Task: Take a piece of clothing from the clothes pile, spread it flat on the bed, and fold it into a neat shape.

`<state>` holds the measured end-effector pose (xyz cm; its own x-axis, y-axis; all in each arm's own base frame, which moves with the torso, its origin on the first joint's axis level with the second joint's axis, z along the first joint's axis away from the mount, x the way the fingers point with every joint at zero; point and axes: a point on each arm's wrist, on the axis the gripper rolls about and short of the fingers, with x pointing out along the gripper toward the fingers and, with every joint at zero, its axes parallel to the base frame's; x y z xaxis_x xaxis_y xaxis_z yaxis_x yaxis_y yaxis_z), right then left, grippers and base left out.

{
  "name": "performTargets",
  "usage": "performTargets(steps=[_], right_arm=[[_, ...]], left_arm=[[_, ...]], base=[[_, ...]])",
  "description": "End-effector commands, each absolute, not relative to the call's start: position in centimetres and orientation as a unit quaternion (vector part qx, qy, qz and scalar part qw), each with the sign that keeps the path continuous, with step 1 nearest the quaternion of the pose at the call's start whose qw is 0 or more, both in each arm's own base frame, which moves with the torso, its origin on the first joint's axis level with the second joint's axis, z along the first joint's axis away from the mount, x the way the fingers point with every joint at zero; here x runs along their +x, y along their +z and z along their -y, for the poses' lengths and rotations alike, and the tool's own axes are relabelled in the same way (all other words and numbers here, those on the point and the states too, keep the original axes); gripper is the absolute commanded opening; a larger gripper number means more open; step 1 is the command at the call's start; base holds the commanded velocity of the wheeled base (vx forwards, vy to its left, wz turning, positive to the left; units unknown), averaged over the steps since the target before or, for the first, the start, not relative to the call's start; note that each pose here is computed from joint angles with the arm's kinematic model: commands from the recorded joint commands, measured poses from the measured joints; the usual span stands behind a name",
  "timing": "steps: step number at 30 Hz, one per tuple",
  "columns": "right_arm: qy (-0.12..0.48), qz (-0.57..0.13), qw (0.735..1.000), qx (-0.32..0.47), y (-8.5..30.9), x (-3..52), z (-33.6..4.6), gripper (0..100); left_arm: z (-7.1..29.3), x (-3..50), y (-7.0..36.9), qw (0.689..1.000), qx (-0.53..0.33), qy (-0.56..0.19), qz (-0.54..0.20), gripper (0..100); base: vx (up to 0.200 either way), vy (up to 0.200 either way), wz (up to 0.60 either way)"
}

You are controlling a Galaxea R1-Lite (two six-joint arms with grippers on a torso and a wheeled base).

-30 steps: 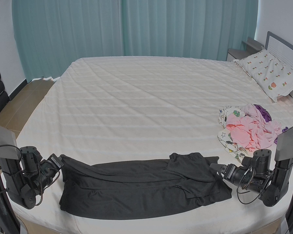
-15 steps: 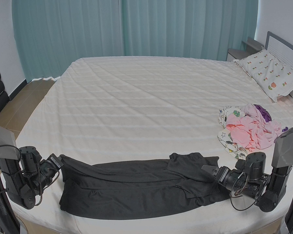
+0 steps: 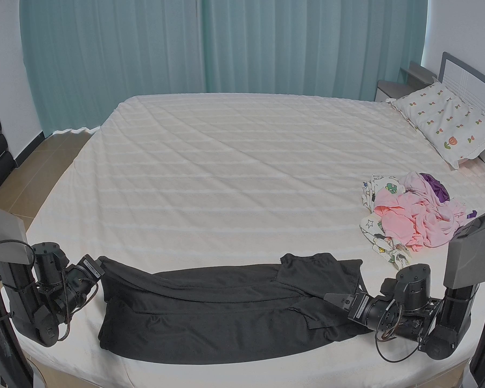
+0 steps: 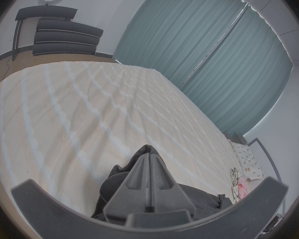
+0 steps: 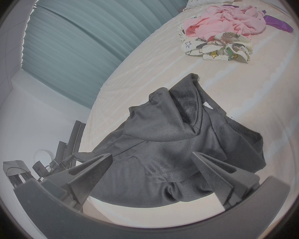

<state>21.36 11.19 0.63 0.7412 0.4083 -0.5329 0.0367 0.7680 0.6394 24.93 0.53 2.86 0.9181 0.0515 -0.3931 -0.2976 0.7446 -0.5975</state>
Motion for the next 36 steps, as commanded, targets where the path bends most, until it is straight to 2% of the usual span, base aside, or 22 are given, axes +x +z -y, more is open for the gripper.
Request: performTargets(steps=[1,13,30,31,36], right_arm=[[0.107,-0.349,0.873,0.324,0.2,21.5,-11.4,100],[0.095,-0.353,0.867,0.338,-1.8,23.8,-12.6,100],[0.036,-0.313,0.886,0.341,-2.9,26.4,-12.6,100],[0.034,-0.313,0.886,0.34,-2.9,26.3,-12.7,0],[0.027,-0.306,0.889,0.339,-2.5,26.0,-12.7,0]], left_arm=[[-0.5,25.0,3.0,0.918,-0.345,0.093,-0.171,0],[-0.5,25.0,3.0,0.919,-0.345,0.092,-0.17,0],[-0.5,25.0,3.0,0.918,-0.344,0.093,-0.171,0],[-0.5,25.0,3.0,0.918,-0.344,0.093,-0.171,0],[-0.5,25.0,3.1,0.919,-0.344,0.093,-0.17,0]], base=[[0.0,0.0,0.0],[0.0,0.0,0.0],[0.0,0.0,0.0],[0.0,0.0,0.0],[0.0,0.0,0.0]])
